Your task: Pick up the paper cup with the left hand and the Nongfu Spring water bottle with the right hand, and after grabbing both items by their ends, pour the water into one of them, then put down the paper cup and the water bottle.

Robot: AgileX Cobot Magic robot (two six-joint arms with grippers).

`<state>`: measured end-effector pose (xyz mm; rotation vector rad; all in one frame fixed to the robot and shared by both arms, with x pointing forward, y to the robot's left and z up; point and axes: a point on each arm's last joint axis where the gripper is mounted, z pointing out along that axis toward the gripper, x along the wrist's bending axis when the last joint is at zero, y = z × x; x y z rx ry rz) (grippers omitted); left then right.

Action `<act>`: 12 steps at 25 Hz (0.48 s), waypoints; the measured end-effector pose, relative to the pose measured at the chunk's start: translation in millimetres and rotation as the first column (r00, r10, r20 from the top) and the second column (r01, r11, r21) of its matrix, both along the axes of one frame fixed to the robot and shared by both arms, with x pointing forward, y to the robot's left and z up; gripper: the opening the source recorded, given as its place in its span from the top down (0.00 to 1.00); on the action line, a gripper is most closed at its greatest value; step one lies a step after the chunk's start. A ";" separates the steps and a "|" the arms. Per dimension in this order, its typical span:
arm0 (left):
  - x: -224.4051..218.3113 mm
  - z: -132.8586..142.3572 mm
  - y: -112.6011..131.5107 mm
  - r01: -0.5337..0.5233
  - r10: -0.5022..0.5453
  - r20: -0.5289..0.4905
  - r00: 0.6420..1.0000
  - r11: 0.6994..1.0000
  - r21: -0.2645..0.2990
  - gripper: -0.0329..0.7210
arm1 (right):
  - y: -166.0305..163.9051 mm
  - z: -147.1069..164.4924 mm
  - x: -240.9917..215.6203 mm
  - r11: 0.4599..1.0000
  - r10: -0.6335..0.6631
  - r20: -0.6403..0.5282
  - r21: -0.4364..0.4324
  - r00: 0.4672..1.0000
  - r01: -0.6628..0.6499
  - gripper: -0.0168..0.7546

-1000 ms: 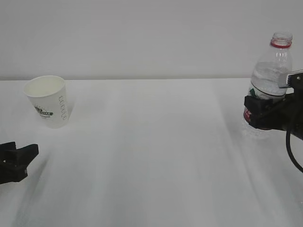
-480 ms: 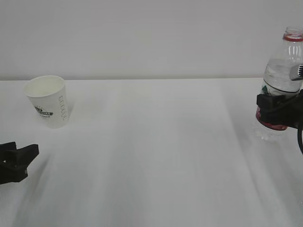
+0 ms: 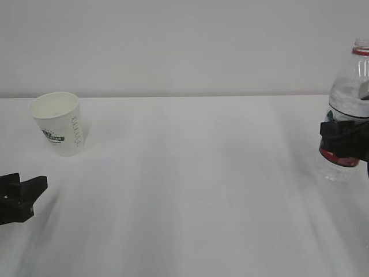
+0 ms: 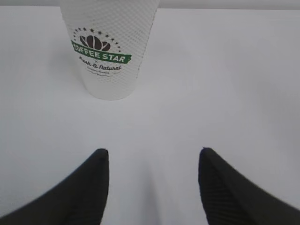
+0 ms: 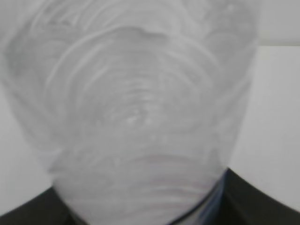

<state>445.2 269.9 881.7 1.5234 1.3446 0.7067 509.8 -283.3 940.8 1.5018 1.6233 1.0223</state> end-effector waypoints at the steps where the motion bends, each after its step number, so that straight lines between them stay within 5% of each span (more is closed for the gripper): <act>1: 0.0 0.0 -0.1 0.001 -0.001 0.000 1.000 1.000 0.000 0.37 | -0.2 -0.9 -0.9 1.000 -0.002 -0.004 0.001 1.000 0.002 0.45; 12: -0.1 0.0 -0.5 0.006 -0.006 0.000 1.000 1.000 0.000 0.37 | -9.4 -1.6 -14.0 0.993 -0.113 0.139 0.029 0.984 0.110 0.45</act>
